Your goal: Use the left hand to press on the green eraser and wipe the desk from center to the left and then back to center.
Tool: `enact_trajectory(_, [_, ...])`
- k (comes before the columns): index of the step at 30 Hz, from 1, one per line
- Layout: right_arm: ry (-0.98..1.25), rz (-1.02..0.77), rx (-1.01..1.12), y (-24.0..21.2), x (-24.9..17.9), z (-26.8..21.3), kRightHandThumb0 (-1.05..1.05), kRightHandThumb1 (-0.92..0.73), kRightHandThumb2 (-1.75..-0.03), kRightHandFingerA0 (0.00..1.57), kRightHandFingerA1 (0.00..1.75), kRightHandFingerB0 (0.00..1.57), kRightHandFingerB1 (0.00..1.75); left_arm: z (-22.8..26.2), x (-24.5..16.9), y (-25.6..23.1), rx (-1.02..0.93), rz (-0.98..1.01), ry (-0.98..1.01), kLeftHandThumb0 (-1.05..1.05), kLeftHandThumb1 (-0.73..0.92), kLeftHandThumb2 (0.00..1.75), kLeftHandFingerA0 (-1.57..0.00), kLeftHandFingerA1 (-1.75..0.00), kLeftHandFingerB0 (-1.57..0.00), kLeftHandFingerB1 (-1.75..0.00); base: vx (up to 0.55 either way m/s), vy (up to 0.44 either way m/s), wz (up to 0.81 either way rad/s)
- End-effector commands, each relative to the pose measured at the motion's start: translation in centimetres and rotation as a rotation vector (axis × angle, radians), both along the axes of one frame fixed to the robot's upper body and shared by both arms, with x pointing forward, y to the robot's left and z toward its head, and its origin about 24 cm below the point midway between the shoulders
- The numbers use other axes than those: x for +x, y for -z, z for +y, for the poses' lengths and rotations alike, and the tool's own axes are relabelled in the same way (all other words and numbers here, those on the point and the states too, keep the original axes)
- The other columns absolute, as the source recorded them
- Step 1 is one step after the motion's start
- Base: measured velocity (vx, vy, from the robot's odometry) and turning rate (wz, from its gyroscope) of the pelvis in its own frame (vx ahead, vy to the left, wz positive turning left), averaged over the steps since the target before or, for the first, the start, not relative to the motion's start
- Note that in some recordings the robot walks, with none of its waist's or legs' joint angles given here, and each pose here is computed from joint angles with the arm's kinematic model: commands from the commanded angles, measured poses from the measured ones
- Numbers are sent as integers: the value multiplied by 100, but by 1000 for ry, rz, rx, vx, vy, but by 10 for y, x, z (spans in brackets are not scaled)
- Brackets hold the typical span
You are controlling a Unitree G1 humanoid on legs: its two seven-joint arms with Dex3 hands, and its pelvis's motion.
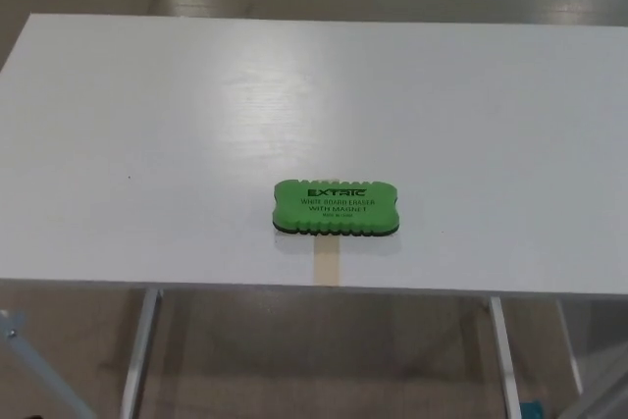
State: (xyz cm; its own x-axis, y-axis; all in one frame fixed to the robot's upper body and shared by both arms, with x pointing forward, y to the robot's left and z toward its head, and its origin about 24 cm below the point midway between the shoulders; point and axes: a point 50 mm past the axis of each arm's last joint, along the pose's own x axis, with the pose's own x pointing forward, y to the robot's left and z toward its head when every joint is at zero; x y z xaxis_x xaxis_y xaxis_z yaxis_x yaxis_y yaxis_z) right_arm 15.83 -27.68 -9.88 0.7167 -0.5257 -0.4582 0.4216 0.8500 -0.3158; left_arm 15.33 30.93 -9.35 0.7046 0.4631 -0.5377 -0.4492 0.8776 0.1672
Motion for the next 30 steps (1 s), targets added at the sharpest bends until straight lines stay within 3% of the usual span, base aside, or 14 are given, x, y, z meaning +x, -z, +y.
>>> enact_trajectory(1, [112,-150,-39,-9,-1,-4,-43,-75,-63,73,43,57,37,10,-1,-8,12,-108,-78,-41,66,61,-58,-43,-57,-37,0,0,0])
enact_trajectory(7, [104,-165,-45,-9,-1,-1,-43,-75,-63,73,43,56,37,8,-1,-7,6,-121,-42,-42,65,60,-57,-43,-54,-36,0,0,0])
enact_trajectory(12, [39,-202,-29,-10,-1,12,-43,-75,-63,72,43,56,37,-2,2,-12,-43,-171,138,-42,64,59,-62,-43,-49,-36,0,0,0])
enact_trajectory(13, [13,-211,-16,-10,-2,17,-44,-75,-64,72,43,56,37,-6,4,-17,-58,-194,222,-41,61,58,-71,-44,-45,-34,0,0,0])
enact_trajectory(16, [-50,-221,42,-9,-3,26,-46,-76,-64,71,43,53,37,-18,5,-30,-107,-246,424,-39,61,58,-79,-46,-44,-34,0,0,0])
enact_trajectory(19, [-119,-206,83,-8,-2,32,-46,-77,-64,68,43,51,36,-26,6,-41,-160,-271,575,-38,61,59,-80,-46,-42,-33,0,0,0])
enact_trajectory(22, [-199,-187,86,-7,-5,35,-47,-76,-64,67,43,48,35,-37,7,-54,-267,-283,786,-38,59,58,-80,-46,-46,-35,0,0,0])
enact_trajectory(24, [-223,-170,98,-4,-6,37,-47,-76,-64,64,42,47,35,-40,5,-62,-368,-270,931,-36,59,58,-88,-49,-57,-39,0,0,0])
enact_trajectory(27, [-231,-165,130,-2,-8,37,-47,-76,-64,64,42,46,35,-43,5,-68,-420,-259,1012,-35,59,58,-91,-49,-60,-39,0,0,0])
enact_trajectory(28, [-237,-160,141,0,-9,37,-48,-76,-64,63,42,46,35,-45,4,-73,-464,-242,1071,-40,51,83,-90,-68,-58,-57,0,0,0])
enact_trajectory(30, [-244,-149,144,1,-10,36,-47,-77,-64,63,42,45,35,-50,2,-78,-506,-227,1132,-36,51,86,-89,-69,-58,-58,0,0,0])
